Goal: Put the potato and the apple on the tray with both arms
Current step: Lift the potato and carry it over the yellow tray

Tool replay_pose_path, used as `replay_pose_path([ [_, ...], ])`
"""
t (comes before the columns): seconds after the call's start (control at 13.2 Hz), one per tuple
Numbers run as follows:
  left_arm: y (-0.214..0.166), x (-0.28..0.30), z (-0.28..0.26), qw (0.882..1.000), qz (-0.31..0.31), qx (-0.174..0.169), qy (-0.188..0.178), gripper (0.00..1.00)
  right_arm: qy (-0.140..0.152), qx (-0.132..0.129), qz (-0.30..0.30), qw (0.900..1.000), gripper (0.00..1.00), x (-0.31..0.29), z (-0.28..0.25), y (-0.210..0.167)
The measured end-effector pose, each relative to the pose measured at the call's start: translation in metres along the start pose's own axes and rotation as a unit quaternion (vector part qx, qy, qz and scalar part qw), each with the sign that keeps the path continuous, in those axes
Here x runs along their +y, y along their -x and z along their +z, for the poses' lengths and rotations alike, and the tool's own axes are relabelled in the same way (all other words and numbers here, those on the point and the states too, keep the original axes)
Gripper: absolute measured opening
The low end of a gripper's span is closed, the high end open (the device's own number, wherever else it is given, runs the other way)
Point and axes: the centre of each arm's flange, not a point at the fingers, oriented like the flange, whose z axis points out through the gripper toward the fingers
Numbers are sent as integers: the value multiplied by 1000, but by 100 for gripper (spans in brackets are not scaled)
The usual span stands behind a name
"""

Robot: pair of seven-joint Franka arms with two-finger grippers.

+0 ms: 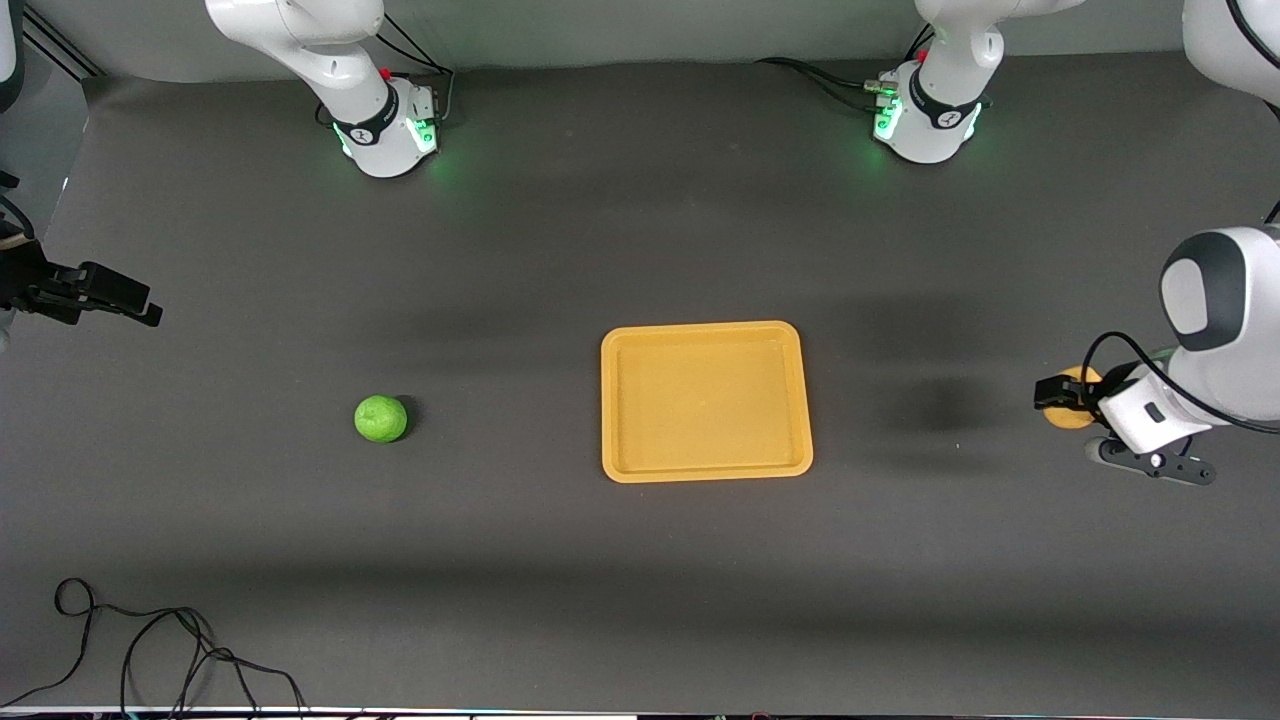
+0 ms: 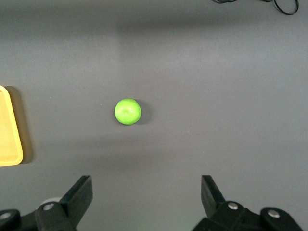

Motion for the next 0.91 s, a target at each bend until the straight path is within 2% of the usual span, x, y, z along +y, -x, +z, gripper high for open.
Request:
replay_pose_path([
  [0.23,2,64,-24,999,-40,-10,-5,78,0,0,0,1000,100,0,0,0],
  [0.61,4,220,-35,992,-130,-4,-6,78,0,0,0,1000,100,1,0,0],
  [0.91,4,306,-20,981,-191,24,22,78,0,0,1,1000,100,1,0,0],
])
